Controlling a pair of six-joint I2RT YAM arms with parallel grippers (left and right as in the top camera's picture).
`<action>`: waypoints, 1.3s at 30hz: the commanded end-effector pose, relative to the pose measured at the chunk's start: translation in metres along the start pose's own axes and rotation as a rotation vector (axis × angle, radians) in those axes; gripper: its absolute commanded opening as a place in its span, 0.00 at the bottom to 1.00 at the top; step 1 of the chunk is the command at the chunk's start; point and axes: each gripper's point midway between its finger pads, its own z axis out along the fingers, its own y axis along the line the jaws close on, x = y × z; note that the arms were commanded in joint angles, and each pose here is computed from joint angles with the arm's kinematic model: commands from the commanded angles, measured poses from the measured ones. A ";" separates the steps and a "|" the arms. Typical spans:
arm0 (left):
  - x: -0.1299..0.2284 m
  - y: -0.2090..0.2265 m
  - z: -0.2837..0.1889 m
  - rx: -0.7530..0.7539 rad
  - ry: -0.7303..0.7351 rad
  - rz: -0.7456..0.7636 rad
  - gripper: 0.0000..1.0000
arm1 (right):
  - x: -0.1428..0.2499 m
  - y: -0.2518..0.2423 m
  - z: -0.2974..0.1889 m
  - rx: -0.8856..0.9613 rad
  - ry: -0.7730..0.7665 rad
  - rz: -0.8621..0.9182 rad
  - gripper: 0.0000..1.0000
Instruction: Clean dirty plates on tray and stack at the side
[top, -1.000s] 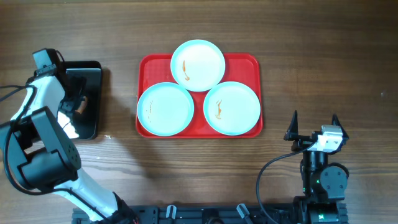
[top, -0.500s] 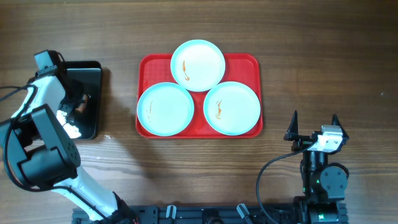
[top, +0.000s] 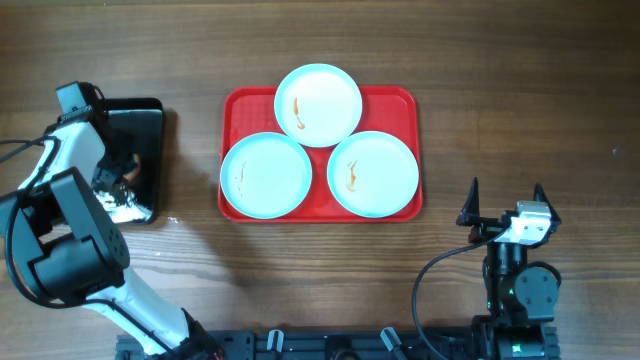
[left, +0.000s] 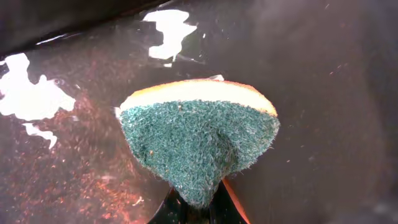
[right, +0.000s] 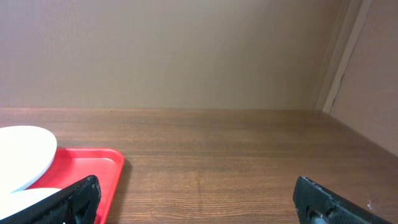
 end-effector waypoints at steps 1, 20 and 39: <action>-0.004 0.002 -0.017 0.016 -0.016 -0.006 0.04 | -0.003 0.001 -0.001 -0.009 -0.013 -0.006 1.00; -0.016 -0.036 -0.110 0.327 -0.048 -0.006 0.04 | -0.003 0.001 -0.001 -0.009 -0.013 -0.006 1.00; -0.010 -0.035 -0.105 0.335 -0.090 0.296 0.04 | -0.003 0.001 -0.001 -0.009 -0.013 -0.006 1.00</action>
